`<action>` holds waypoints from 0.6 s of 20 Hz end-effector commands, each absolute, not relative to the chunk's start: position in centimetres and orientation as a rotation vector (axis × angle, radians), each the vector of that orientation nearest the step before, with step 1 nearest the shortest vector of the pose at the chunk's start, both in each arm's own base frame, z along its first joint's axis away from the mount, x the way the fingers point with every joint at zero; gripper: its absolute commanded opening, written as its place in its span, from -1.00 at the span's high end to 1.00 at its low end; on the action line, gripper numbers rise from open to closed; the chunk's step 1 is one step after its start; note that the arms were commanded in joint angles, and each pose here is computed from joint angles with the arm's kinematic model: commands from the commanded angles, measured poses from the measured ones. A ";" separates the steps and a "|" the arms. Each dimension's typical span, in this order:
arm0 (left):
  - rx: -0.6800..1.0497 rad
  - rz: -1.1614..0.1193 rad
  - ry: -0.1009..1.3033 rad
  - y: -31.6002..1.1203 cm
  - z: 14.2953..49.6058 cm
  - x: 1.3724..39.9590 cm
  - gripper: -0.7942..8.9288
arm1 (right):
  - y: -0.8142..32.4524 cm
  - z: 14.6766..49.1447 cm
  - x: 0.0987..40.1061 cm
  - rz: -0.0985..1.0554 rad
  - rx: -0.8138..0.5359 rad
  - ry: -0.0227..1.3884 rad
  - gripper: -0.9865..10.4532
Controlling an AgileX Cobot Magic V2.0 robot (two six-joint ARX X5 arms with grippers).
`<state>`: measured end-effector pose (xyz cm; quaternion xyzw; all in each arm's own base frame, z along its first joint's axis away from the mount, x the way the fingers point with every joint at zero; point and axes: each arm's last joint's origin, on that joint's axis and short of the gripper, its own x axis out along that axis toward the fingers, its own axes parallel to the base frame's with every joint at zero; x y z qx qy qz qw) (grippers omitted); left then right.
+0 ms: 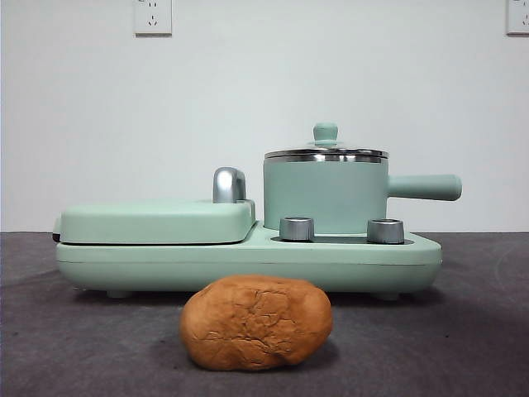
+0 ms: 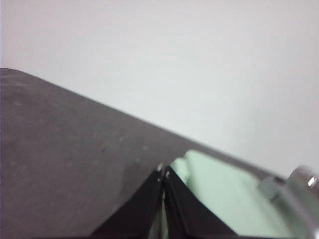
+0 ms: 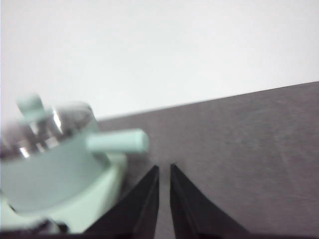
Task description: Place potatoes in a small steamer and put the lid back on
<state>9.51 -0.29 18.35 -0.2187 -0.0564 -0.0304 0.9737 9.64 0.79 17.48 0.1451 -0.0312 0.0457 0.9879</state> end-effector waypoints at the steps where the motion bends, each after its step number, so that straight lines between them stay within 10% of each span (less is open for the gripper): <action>1: -0.524 -0.083 -0.162 -0.3 18.5 9.5 0.82 | 0.8 18.0 9.5 0.108 0.515 -0.087 0.80; 12: -0.474 -0.143 -0.115 -0.5 23.7 8.3 0.82 | 0.7 25.1 7.9 0.132 0.466 -0.145 0.81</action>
